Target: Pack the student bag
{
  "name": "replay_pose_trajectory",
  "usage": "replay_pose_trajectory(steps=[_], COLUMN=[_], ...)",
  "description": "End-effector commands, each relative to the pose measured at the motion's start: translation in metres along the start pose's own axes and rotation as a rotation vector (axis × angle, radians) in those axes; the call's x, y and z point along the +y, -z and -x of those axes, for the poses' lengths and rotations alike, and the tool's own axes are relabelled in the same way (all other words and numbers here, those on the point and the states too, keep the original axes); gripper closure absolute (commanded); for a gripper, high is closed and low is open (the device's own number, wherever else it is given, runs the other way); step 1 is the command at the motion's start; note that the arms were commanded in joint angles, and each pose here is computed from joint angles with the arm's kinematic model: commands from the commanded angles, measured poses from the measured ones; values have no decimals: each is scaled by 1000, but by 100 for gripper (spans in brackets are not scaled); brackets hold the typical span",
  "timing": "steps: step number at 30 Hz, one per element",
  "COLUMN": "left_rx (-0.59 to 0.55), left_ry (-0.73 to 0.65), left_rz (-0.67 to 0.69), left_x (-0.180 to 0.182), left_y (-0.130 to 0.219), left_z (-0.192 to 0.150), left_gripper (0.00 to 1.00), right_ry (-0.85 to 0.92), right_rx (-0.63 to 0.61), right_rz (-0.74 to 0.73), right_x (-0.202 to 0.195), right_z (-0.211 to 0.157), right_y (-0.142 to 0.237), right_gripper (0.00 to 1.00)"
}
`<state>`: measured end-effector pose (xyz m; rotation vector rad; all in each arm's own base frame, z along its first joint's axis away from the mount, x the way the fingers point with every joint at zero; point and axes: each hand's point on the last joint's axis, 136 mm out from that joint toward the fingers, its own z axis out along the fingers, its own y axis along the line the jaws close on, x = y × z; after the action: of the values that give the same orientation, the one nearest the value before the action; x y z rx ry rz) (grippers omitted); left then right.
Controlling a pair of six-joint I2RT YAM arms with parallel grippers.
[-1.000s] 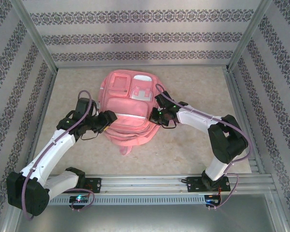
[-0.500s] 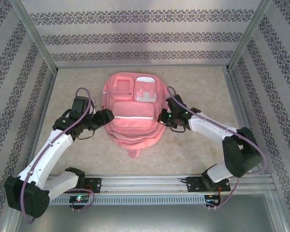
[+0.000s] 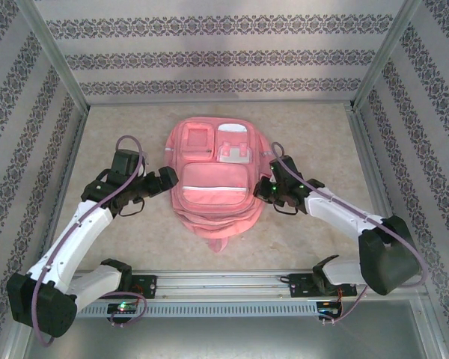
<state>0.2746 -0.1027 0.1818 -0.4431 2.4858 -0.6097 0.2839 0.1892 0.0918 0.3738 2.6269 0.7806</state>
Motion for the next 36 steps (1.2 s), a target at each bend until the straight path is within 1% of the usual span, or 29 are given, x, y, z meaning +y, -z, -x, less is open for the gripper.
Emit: replay_pose_trajectory(steps=[1, 4, 5, 6, 7, 8, 9, 10, 12, 14, 15, 16, 18, 19, 20, 22, 24, 26, 28, 29, 30, 31, 33, 34, 36], left_rx=[-37, -73, -82, -92, -98, -104, -115, -128, -185, -278, -324, -370, -487, -577, -658, -722, -715, -695, -712, -705, -675, -655, -661, -668, -683], left_ry=[-16, -19, -24, -24, -27, -37, -43, -45, -67, -74, -87, -139, -279, -325, -368, -444, -491, -535, -567, -599, -618, -623, -597, -588, -556], left_rz=[51, 84, 96, 110, 121, 133, 153, 175, 225, 293, 303, 284, 218, 192, 197, 274, 406, 476, 503, 483, 460, 444, 427, 427, 414], left_x=[11, 17, 20, 22, 24, 26, 29, 32, 39, 49, 50, 45, 30, 24, 23, 35, 57, 71, 82, 84, 89, 94, 105, 110, 119], left_y=[13, 18, 18, 19, 18, 18, 18, 19, 25, 36, 42, 46, 50, 56, 61, 58, 47, 34, 21, 11, 0, -10, -23, -27, -35], left_z=[6, 11, 12, 14, 15, 16, 19, 22, 32, 46, 53, 61, 75, 85, 92, 97, 98, 96, 93, 90, 86, 84, 83, 84, 86], left_gripper=[0, 0, 0, 0, 0, 0, 0, 0, 0, 0, 0, 0, 0, 0, 0, 0, 0, 0, 0, 0, 0, 0, 0, 0, 0], right_ry=[31, 31, 32, 36, 49, 70, 102, 136, 211, 288, 329, 377, 415, 430, 454, 513, 588, 665, 666, 649, 633, 623, 613, 634, 736], right_rx=[28, 3, -6, -13, -14, -7, 2, 10, -5, -71, -104, -142, -246, -307, -361, -459, -564, -659, -758, -805, -825, -818, -803, -802, -742], right_rz=[-28, -38, -35, -34, -35, -43, -42, -38, -48, -18, 1, 11, -32, -64, -83, -111, -128, -129, -152, -163, -171, -190, -256, -280, -279], right_x=[-8, -15, -15, -15, -14, -13, -9, -5, 3, 18, 27, 37, 46, 49, 52, 59, 62, 60, 49, 41, 31, 21, -2, -9, -20], right_z=[-13, -9, -7, -4, -3, -2, -2, -1, 5, 18, 24, 32, 55, 67, 78, 95, 110, 116, 123, 126, 127, 128, 127, 128, 123], right_y=[1, 7, 10, 12, 15, 17, 20, 23, 38, 58, 69, 82, 107, 119, 129, 145, 149, 146, 141, 137, 131, 124, 111, 108, 96], right_gripper=[97, 96, 94, 87, 76, 57, 4, 2, 2, 2, 2, 2, 2, 2, 2, 2, 2, 2, 2, 2, 2, 2, 2, 2, 2])
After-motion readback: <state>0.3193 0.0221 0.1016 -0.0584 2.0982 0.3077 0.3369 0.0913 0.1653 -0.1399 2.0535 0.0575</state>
